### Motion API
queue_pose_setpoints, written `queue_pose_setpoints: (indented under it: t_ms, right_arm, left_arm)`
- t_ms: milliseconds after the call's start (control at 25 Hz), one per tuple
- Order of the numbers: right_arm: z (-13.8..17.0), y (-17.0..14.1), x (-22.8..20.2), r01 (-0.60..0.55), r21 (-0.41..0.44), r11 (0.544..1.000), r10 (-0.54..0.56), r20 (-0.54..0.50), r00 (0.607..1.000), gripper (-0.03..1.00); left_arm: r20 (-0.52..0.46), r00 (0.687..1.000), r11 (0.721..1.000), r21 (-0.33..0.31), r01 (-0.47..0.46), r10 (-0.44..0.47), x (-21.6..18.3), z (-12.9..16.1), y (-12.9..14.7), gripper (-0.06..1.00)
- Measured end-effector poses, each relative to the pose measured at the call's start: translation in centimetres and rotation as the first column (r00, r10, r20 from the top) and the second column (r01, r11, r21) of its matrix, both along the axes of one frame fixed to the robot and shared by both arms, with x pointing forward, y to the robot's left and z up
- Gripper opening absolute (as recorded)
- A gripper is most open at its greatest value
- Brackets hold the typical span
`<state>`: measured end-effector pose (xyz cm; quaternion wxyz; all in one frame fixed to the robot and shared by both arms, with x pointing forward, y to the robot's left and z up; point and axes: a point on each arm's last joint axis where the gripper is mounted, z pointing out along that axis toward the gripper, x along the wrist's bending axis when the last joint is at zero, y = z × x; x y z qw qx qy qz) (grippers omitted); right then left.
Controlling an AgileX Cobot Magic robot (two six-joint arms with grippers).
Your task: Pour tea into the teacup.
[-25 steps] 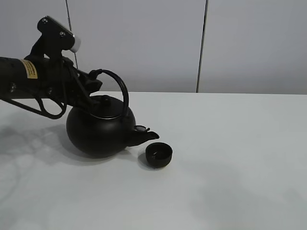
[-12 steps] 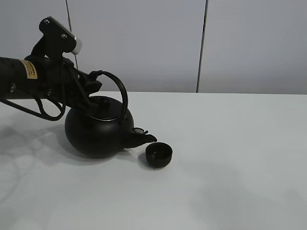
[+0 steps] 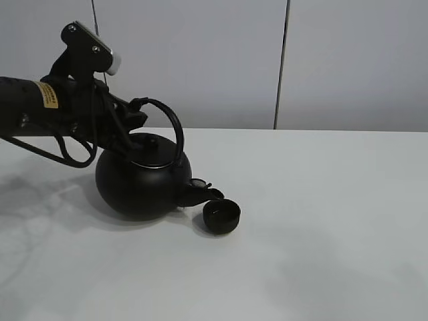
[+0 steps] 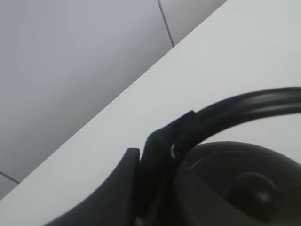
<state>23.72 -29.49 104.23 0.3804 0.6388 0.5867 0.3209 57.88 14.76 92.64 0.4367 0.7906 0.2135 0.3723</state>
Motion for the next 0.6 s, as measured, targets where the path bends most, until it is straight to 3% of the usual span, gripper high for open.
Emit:
queue_pose_setpoints:
  t_ms: [160, 600]
  right_arm:
    - [0.01, 0.0, 0.01, 0.0, 0.0, 1.0, 0.0, 0.001, 1.0, 0.59]
    - [0.01, 0.0, 0.01, 0.0, 0.0, 1.0, 0.0, 0.001, 1.0, 0.59]
  left_arm:
    - [0.022, 0.999, 0.998, 0.046, 0.033, -0.034, -0.1, 0.14, -0.77, 0.11]
    - [0.012, 1.0, 1.0, 0.018, -0.019, 0.019, 0.11, 0.2, -0.5, 0.11]
